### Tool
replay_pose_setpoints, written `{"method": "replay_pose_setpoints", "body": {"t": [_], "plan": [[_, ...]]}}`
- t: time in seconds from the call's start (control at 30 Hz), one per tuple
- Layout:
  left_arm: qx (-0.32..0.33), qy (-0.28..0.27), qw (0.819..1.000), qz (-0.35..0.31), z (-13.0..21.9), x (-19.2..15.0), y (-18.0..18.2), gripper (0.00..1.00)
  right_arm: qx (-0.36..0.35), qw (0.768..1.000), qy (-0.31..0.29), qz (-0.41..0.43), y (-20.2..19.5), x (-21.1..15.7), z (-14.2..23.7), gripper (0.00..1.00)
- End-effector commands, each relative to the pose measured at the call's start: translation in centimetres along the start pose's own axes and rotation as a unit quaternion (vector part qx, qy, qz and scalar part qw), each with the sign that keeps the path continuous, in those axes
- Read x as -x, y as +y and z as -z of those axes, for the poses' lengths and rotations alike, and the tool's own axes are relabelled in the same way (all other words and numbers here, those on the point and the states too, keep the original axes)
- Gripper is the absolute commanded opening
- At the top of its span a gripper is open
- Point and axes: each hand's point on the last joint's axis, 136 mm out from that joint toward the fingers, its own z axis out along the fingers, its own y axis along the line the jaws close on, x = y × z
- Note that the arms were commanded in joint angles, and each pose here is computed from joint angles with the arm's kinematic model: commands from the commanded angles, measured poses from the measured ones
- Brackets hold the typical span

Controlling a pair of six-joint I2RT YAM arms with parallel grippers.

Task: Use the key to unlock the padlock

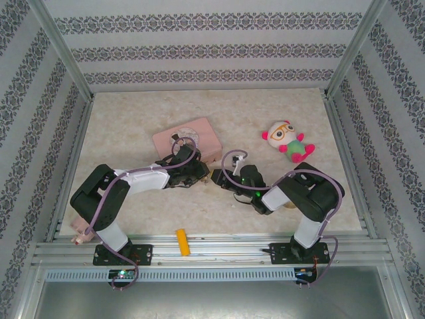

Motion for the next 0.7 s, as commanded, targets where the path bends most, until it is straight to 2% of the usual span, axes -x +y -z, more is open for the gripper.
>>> {"method": "replay_pose_setpoints", "body": {"t": [0.0,0.33,0.4,0.67], "plan": [[-0.051,-0.002,0.999,-0.009,1.4,0.0,-2.9,0.27,0.032,0.999,0.003,0.028,2.0,-0.3,-0.3,0.37],[-0.057,0.003,0.998,-0.006,1.3,0.0,-3.1,0.27,0.035,0.999,0.025,0.029,2.2,-2.4,-1.0,0.36],[-0.059,0.003,0.998,-0.003,1.3,0.0,-3.1,0.27,0.038,0.998,0.028,0.031,2.4,-2.7,-1.2,0.33],[-0.067,0.001,0.998,0.001,1.9,0.2,-3.4,0.27,0.022,0.999,0.008,0.023,1.6,-2.8,-0.4,0.32]]}}
